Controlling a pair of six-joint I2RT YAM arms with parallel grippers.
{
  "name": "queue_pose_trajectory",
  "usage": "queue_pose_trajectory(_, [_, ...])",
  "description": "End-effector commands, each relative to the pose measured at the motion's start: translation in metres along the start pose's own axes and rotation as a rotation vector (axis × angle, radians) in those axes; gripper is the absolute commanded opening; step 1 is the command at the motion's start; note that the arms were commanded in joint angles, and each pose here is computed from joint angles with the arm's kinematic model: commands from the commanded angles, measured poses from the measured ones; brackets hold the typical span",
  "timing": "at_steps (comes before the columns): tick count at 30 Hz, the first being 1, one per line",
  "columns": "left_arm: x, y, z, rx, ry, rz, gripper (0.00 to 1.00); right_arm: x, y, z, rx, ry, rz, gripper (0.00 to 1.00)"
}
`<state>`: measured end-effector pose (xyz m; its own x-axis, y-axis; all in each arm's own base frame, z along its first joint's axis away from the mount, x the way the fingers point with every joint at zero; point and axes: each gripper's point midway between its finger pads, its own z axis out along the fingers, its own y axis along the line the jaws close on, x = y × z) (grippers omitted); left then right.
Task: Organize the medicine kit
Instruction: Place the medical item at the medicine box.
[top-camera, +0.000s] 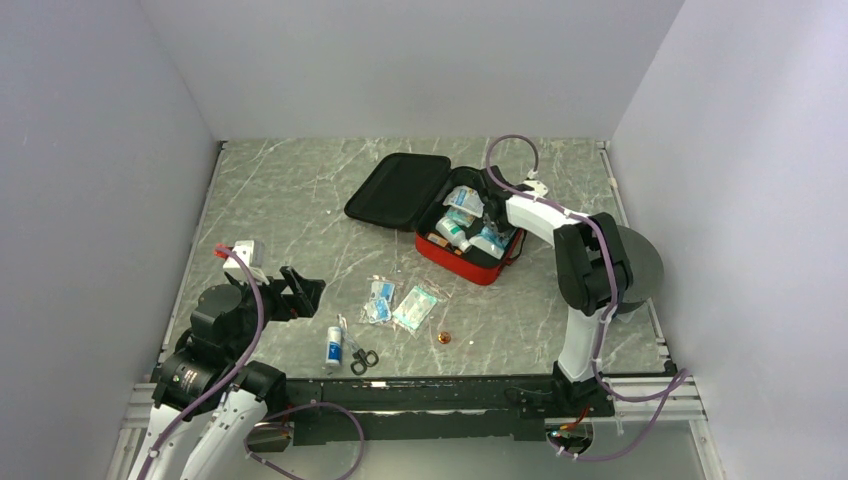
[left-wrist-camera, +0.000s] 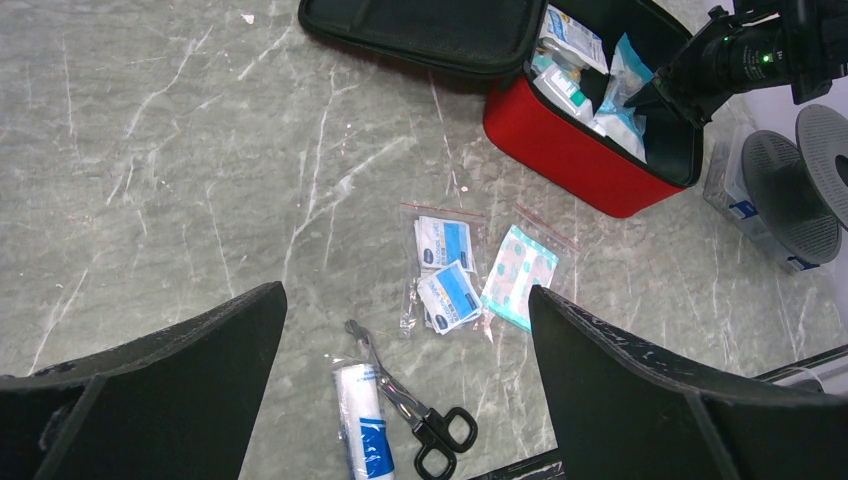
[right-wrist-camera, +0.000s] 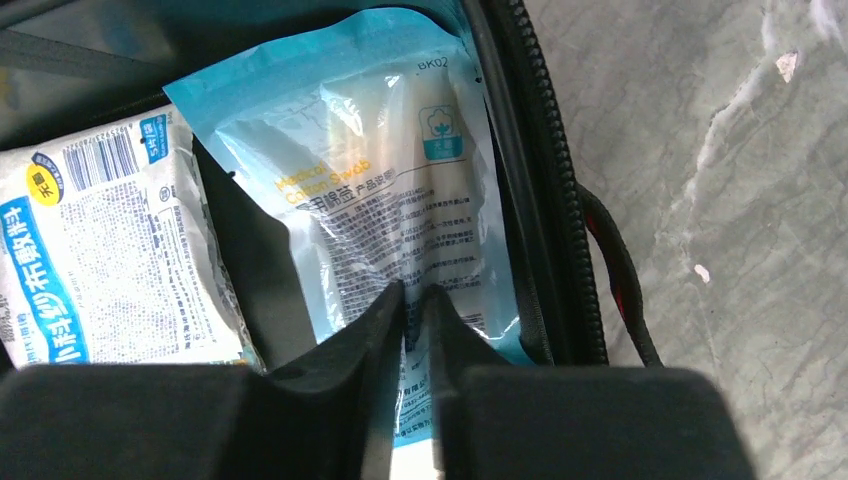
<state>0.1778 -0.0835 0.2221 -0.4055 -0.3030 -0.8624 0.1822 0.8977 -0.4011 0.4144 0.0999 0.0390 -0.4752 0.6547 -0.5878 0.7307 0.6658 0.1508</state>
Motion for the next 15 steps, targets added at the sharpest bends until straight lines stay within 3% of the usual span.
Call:
queue_pose_trajectory(1, [-0.015, -0.009, -0.004, 0.024, -0.035, -0.009, 0.99, -0.002, 0.003, 0.005, -0.011, 0.01, -0.048, 0.21])
queue_pose_trajectory(6, [-0.015, -0.009, -0.003, 0.025, -0.035, -0.01, 0.99, -0.008, 0.008, -0.003, -0.059, -0.002, -0.05, 0.42])
queue_pose_trajectory(15, [-0.014, -0.009, -0.003, 0.029, -0.031, -0.008, 0.99, -0.036, 0.015, -0.035, -0.101, -0.054, -0.032, 0.5])
